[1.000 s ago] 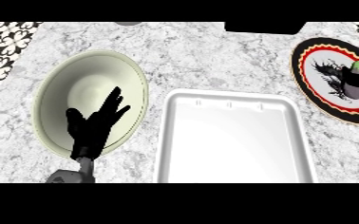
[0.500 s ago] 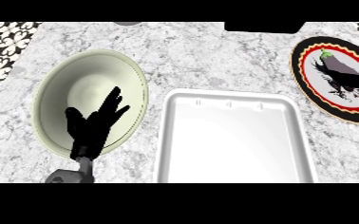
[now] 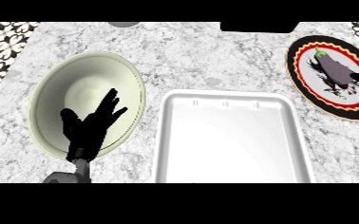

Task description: Pick the eggplant from the tray and place it in the plate

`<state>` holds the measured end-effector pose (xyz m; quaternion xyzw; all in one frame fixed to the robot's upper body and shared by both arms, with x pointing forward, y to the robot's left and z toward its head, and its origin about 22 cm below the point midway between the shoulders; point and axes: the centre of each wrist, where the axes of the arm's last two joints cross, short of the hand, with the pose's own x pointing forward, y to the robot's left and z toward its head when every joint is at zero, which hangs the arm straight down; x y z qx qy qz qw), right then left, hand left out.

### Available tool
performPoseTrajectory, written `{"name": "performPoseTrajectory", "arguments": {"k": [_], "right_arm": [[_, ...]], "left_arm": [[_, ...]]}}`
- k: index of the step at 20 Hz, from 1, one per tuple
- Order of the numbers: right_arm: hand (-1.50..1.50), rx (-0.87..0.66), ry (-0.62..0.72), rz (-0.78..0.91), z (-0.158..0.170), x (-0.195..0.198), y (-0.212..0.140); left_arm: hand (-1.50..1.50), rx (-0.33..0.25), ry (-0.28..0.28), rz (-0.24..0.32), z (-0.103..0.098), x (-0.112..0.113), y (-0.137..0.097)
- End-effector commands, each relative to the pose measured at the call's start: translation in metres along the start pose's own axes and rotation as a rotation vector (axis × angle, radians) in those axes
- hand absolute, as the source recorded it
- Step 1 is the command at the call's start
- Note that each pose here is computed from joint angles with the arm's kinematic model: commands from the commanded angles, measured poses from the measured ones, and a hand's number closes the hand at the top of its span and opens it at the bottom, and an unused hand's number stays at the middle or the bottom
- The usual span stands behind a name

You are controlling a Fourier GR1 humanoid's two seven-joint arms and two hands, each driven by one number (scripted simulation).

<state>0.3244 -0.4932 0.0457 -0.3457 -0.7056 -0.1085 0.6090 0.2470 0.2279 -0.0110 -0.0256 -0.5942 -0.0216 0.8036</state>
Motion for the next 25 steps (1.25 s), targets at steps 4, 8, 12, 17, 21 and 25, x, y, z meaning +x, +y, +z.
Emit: {"name": "performPoseTrajectory", "arguments": {"k": [4,8,12,17,21,25], "right_arm": [[-1.50,0.173,0.019,-0.123,0.017,-0.021,-0.062],[-1.50,0.226,0.012,-0.110,0.037,-0.040,-0.081],[-1.50,0.297,-0.019,-0.063,0.053,-0.051,-0.106],[-1.50,0.319,0.006,0.024,0.069,-0.061,-0.124],[-1.50,0.319,0.006,0.045,0.060,-0.052,-0.128],[-1.50,0.305,0.021,0.048,0.079,-0.070,-0.119]], "left_arm": [[0.00,0.038,0.085,0.012,0.014,-0.022,0.007],[0.00,0.034,0.079,0.002,0.002,-0.012,0.004],[0.00,0.040,0.074,-0.013,-0.001,-0.021,0.002],[0.00,0.058,0.081,-0.005,0.012,-0.026,0.009],[0.00,0.062,0.087,-0.002,0.019,-0.035,0.001],[0.00,0.067,0.080,-0.011,0.004,-0.027,0.014]]}}
